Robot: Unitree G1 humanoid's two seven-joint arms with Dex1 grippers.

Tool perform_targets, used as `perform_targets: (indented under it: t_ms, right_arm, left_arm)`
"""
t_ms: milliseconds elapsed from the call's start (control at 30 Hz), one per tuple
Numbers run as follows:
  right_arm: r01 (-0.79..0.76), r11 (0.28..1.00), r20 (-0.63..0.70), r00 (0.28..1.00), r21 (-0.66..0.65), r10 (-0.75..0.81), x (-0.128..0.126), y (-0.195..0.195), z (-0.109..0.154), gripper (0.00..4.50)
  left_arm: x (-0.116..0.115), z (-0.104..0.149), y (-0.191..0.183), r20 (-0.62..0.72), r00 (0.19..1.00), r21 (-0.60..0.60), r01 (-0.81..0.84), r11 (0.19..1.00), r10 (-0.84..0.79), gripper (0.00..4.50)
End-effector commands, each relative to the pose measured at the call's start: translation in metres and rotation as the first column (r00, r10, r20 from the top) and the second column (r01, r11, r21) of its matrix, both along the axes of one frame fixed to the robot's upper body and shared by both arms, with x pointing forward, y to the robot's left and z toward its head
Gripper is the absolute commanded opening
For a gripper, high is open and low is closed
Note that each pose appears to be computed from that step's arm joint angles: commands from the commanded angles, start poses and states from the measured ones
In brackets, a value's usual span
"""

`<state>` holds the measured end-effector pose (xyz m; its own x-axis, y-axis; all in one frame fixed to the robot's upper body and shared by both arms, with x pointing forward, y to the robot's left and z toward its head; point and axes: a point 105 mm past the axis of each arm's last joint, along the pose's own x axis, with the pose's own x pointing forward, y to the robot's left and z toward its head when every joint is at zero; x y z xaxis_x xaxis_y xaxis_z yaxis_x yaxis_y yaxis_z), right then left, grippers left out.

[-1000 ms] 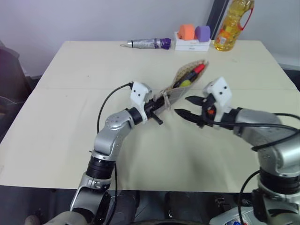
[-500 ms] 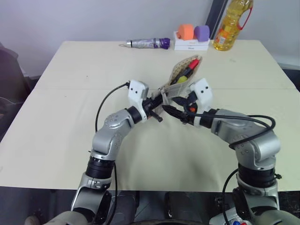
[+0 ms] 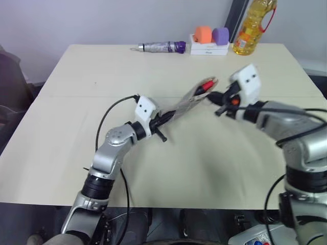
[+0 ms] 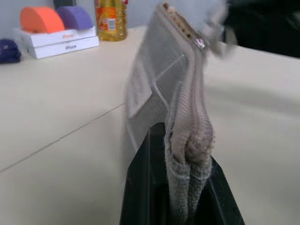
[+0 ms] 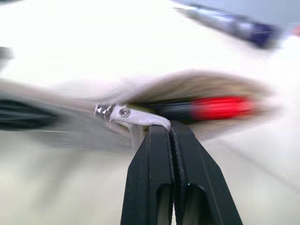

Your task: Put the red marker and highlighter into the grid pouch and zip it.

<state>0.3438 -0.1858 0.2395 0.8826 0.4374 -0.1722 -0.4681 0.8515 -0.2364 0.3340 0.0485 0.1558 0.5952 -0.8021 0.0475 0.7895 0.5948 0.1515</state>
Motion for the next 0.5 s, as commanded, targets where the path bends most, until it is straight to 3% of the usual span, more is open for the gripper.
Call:
perform_targets:
  t_ms: [33,167,267,333,367,500]
  right_arm:
    - [0.189,0.982,0.169,0.968,0.01,-0.188,0.006,-0.046,0.045,0.07]
    - [0.303,0.953,0.18,0.936,0.027,-0.303,0.013,-0.069,0.046,0.07]
    - [0.276,0.961,0.138,0.952,-0.001,-0.273,0.014,-0.062,0.033,0.07]
    - [0.221,0.975,0.075,0.973,0.0,-0.22,0.011,-0.055,0.02,0.59]
    - [0.2,0.98,0.045,0.979,0.003,-0.2,0.01,-0.052,0.015,0.96]
    - [0.1,0.991,-0.009,0.995,-0.086,-0.101,-0.001,-0.042,-0.005,2.96]
  left_arm:
    - [0.001,-0.011,0.016,0.003,1.0,0.051,-0.026,0.998,0.026,0.0]
    - [0.0,-0.014,0.019,0.006,1.0,0.063,-0.03,0.998,0.03,0.0]
    - [-0.001,-0.014,0.019,0.005,0.999,0.059,-0.035,0.998,0.034,0.0]
    - [-0.002,-0.011,0.02,-0.032,0.999,0.009,-0.031,0.999,0.032,0.0]
    - [-0.002,-0.01,0.021,-0.043,0.998,-0.007,-0.036,0.999,0.035,0.69]
    - [-0.006,-0.004,0.031,-0.038,0.997,-0.006,-0.061,0.998,0.061,2.49]
